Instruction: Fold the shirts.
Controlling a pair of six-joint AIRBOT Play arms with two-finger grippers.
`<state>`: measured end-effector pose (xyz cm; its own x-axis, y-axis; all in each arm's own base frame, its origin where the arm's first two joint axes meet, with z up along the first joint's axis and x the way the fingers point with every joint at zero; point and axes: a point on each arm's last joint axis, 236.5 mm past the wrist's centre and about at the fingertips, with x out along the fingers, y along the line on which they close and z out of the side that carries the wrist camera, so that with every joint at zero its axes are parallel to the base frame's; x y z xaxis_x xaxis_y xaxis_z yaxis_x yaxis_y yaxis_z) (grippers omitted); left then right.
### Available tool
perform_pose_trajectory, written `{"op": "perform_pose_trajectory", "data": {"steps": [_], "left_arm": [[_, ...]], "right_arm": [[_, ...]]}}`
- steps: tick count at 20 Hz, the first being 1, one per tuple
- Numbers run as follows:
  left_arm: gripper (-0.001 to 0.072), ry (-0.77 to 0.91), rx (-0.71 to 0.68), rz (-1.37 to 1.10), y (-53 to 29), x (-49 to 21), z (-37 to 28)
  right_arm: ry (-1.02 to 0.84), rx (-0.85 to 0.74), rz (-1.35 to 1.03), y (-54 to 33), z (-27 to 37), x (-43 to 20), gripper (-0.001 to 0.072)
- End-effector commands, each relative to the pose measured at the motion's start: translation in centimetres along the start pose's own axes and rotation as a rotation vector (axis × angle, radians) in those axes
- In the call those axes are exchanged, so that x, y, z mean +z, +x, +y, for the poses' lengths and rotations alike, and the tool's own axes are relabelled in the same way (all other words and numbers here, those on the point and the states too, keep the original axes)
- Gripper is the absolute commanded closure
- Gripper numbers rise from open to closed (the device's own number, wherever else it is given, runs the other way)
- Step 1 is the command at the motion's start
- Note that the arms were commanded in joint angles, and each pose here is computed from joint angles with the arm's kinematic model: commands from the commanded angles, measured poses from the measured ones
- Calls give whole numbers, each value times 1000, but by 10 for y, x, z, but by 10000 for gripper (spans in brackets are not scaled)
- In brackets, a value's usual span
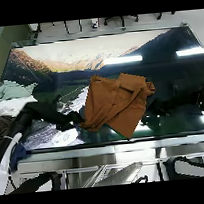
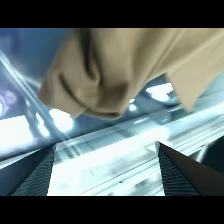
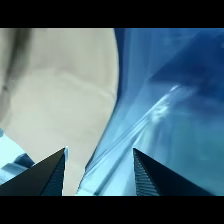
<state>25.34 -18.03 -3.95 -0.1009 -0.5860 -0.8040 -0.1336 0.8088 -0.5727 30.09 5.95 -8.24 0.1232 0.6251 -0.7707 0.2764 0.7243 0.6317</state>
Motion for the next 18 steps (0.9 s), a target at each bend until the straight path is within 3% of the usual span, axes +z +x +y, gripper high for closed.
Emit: {"op": "perform_pose_trajectory", "data": {"steps": [1, 9, 10, 12, 14, 15, 16, 17, 18], "left_arm": [[19, -12, 49, 25, 47, -25, 17], [21, 61, 67, 15, 102, 7, -16], [73, 61, 62, 8, 101, 17, -19], [385, 66, 67, 11, 99, 28, -20], [614, 68, 72, 18, 100, 30, -19], [690, 76, 73, 11, 100, 32, -19], [690, 83, 71, 4, 99, 33, -20], [690, 88, 68, -8, 97, 35, -22], [690, 96, 61, -27, 93, 38, -26]], "right_arm": [[32, 28, -19, 24, -10, -12, 249], [20, 5, -52, 51, -4, 3, 250], [13, 5, -60, 53, 0, 7, 251], [-6, 11, -74, 57, 9, 15, 254], [-44, 14, -69, 63, 21, 22, 424], [-66, 16, -65, 67, 28, 26, 442], [-82, 20, -62, 69, 35, 31, 499], [-100, 24, -63, 70, 42, 35, 651], [-114, 31, -68, 68, 49, 39, 694]]}}
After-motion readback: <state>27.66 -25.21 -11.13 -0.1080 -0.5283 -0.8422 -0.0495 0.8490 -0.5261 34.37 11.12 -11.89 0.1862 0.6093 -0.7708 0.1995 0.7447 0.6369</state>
